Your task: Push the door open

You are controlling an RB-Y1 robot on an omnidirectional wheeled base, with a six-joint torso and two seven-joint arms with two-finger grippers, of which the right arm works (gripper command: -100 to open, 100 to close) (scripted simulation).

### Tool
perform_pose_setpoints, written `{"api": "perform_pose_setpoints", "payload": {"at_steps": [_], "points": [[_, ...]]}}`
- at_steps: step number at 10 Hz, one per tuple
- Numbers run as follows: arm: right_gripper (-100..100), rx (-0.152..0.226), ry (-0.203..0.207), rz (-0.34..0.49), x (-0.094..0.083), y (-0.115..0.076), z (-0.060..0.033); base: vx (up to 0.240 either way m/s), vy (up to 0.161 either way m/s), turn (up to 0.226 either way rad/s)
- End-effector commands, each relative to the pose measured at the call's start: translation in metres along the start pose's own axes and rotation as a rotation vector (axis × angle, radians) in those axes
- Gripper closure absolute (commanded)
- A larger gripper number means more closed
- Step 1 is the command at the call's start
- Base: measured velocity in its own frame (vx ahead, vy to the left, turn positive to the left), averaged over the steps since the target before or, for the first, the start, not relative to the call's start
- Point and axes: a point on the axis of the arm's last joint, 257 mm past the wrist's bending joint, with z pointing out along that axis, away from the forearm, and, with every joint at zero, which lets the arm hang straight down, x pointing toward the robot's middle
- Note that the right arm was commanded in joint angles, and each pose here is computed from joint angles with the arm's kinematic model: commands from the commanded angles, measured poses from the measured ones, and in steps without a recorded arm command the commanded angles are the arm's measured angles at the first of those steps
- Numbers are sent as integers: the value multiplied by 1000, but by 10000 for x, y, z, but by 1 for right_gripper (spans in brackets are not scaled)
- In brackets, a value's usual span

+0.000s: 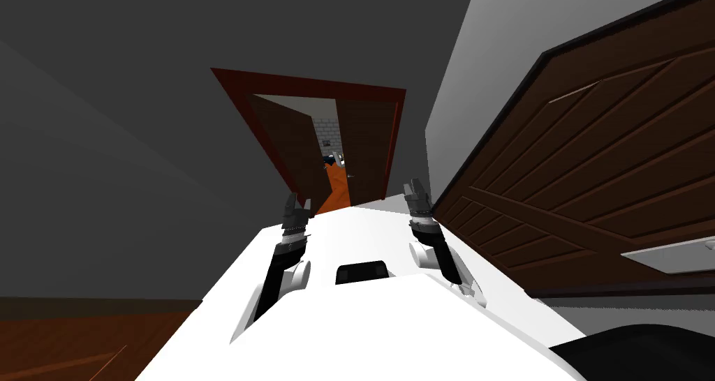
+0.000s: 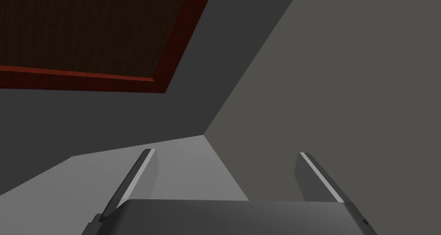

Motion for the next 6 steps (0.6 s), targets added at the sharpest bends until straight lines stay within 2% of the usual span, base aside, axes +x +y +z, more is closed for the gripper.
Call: {"api": "perform_pose_setpoints", "payload": {"at_steps": [1, 6], "points": [[-100, 9, 12, 18, 72, -73, -13, 124, 11, -66], [-100, 45, 58, 85, 358, -341, -75, 186, 30, -73]]}}
